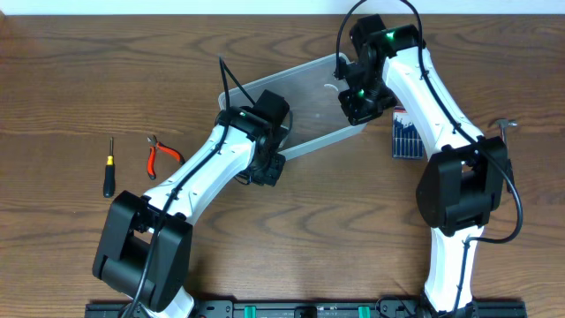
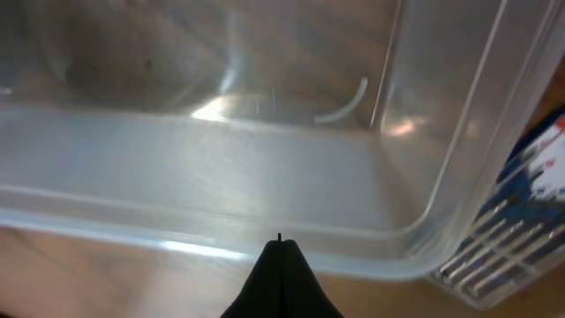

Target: Pack container

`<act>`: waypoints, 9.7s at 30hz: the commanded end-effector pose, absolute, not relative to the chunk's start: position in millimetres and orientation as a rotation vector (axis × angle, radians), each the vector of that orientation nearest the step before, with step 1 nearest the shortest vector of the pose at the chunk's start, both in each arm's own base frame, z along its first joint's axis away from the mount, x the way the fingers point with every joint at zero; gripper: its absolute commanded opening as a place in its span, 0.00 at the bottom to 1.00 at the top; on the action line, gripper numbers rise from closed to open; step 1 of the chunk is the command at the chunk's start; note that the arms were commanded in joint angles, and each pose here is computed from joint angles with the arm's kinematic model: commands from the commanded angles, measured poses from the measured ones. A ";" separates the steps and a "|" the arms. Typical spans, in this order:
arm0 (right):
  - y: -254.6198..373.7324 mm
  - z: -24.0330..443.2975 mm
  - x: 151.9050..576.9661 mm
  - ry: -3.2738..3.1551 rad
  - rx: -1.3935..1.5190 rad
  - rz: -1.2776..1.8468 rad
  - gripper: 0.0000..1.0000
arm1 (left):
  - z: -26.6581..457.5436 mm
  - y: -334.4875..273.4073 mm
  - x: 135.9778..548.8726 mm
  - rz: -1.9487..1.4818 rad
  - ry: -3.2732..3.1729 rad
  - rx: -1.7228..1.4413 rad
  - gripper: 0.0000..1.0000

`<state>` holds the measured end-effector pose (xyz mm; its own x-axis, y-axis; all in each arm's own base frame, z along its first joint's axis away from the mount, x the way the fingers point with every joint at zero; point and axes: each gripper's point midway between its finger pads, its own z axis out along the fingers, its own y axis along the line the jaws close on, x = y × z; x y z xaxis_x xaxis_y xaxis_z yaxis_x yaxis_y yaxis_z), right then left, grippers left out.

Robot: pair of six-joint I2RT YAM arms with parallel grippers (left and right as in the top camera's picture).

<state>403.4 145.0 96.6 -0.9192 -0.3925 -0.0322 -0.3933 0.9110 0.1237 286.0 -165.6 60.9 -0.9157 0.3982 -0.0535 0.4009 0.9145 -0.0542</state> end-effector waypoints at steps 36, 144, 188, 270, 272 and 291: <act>138.4 85.1 370.0 3.226 -0.606 0.191 0.01 | 59.7 -125.9 326.9 0.030 2.957 0.486 0.06; 6.8 17.4 429.5 3.014 -0.044 0.125 0.99 | 250.5 1.5 246.8 0.133 2.530 -0.174 0.98; 6.8 -18.0 419.1 3.099 -0.031 0.104 0.66 | 248.4 2.1 243.2 0.139 2.546 -0.172 0.98; 170.2 295.3 484.9 2.367 -0.660 0.091 0.99 | 281.2 31.8 247.8 0.090 2.553 -0.352 0.98; 143.5 321.6 481.2 2.372 -0.498 0.117 0.99 | 296.7 30.7 244.4 0.060 2.533 -0.475 0.98; 63.0 292.1 438.3 2.656 -0.315 0.169 0.99 | 113.2 23.3 368.4 -0.058 2.941 -0.951 0.98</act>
